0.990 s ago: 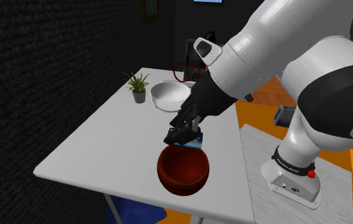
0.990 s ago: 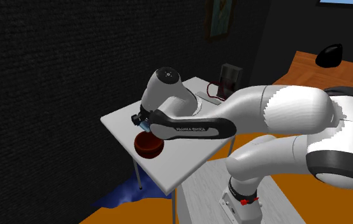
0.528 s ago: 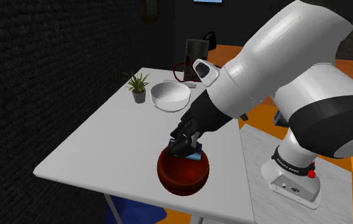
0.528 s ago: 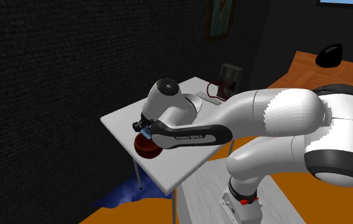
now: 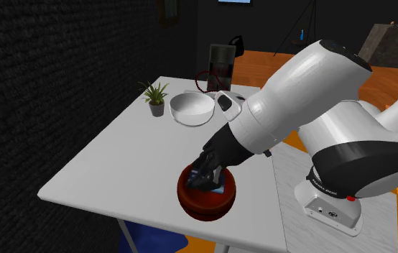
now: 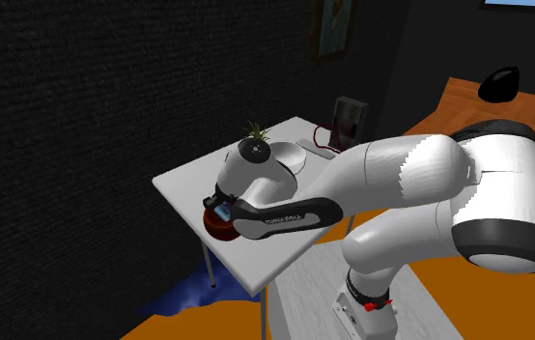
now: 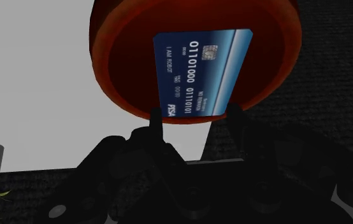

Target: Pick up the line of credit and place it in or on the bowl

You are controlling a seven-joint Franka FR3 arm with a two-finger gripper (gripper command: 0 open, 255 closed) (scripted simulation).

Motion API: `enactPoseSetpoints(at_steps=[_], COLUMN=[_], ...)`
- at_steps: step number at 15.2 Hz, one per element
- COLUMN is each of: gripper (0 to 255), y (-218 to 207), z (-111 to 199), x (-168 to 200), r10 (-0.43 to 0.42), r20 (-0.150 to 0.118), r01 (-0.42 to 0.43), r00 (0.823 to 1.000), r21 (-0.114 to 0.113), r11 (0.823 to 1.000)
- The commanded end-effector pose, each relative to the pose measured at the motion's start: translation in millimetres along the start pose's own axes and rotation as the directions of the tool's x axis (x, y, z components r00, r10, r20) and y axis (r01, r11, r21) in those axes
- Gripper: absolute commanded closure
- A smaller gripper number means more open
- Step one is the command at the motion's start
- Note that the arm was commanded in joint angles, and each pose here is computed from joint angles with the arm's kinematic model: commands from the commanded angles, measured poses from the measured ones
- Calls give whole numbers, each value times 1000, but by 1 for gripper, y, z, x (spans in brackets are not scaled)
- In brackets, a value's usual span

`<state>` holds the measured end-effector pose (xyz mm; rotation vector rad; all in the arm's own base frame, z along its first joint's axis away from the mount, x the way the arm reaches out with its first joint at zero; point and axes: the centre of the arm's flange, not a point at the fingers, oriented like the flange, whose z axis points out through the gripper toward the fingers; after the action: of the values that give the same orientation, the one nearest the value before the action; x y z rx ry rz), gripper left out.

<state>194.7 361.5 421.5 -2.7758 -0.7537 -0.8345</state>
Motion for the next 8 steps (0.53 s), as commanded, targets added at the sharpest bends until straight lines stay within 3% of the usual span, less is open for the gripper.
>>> enactPoseSetpoints(at_steps=[1, 7, 8], gripper=[255, 255, 0], y=[1, 1, 1], z=[2, 2, 2], x=[-2, -2, -2], r10=[0, 0, 0], r20=[-1, -1, -1], r01=[0, 0, 0], r00=[1000, 1000, 1000], r21=[0, 0, 0], r11=[1000, 1000, 1000])
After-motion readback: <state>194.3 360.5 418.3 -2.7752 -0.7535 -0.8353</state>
